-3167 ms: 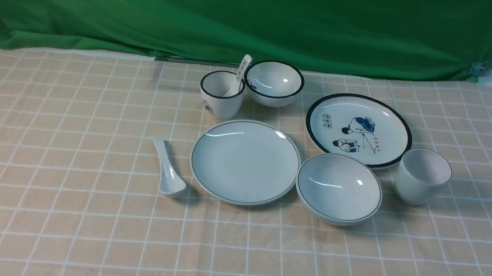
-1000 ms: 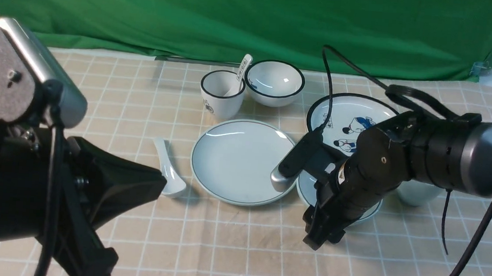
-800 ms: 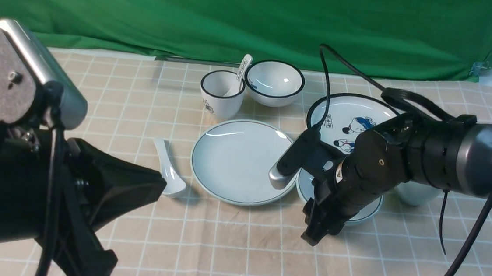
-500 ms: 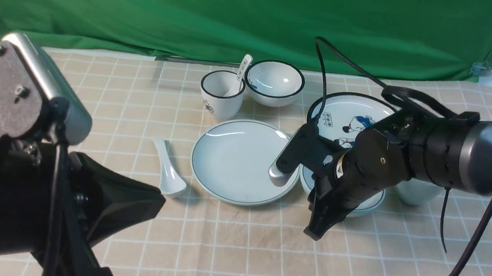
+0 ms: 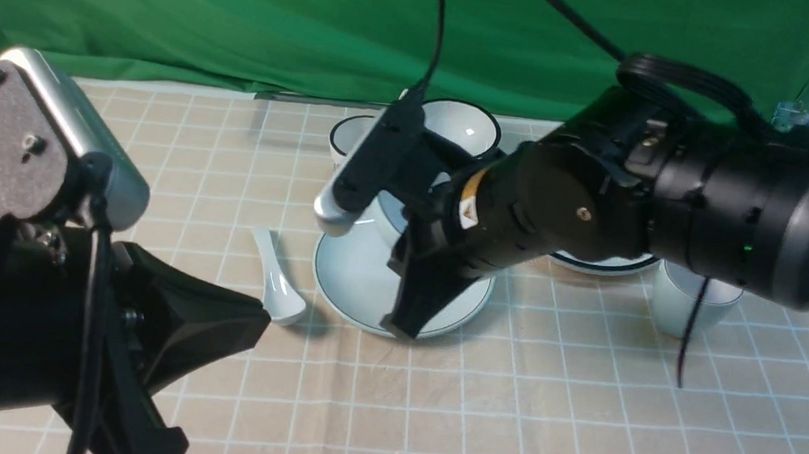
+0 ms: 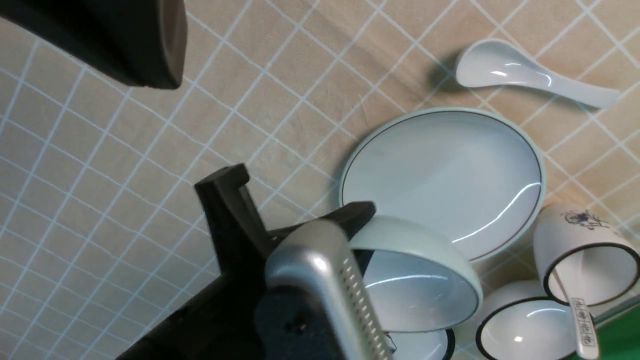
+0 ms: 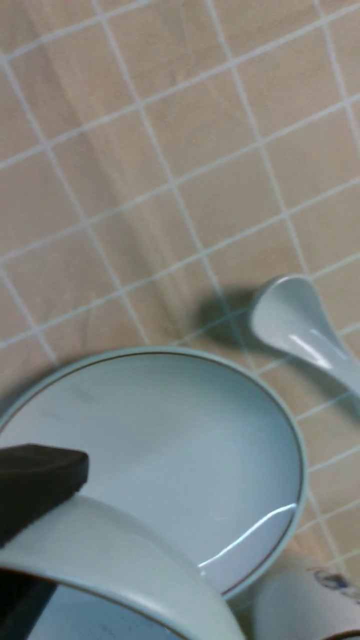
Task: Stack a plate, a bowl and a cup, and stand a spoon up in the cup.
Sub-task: Use the right arm to put the blue rice bowl into the blue large plate in the middle
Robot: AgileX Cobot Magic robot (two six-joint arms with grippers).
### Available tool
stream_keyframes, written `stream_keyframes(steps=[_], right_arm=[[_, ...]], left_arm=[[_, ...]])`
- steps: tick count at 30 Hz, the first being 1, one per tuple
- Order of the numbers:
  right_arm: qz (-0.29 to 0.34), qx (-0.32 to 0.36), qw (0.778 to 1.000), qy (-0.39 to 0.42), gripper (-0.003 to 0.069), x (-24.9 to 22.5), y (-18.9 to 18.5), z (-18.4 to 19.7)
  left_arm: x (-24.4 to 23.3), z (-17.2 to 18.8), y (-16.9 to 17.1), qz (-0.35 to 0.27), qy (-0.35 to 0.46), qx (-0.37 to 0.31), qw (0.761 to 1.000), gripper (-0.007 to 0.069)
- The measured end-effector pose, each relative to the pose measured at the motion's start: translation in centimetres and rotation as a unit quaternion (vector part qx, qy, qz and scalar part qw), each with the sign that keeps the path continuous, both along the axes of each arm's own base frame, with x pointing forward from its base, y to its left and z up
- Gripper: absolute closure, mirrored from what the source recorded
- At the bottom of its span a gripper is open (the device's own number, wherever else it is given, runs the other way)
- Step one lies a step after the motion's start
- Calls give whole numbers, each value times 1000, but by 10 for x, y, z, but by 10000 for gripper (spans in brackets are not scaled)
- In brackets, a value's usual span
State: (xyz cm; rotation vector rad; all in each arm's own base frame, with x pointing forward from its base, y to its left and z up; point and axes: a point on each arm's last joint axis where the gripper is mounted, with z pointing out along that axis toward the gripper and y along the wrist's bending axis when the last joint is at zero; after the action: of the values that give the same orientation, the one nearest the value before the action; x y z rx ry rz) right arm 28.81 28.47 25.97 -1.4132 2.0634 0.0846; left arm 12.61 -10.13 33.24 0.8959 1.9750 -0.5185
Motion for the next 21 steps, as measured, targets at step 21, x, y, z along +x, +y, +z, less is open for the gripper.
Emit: stream_keyframes(steps=[21], right_arm=[[8, -65, 997, 32, 498, 39, 33, -80]], left_arm=[[-1, -1, 1, 3, 9, 2, 1000, 623]])
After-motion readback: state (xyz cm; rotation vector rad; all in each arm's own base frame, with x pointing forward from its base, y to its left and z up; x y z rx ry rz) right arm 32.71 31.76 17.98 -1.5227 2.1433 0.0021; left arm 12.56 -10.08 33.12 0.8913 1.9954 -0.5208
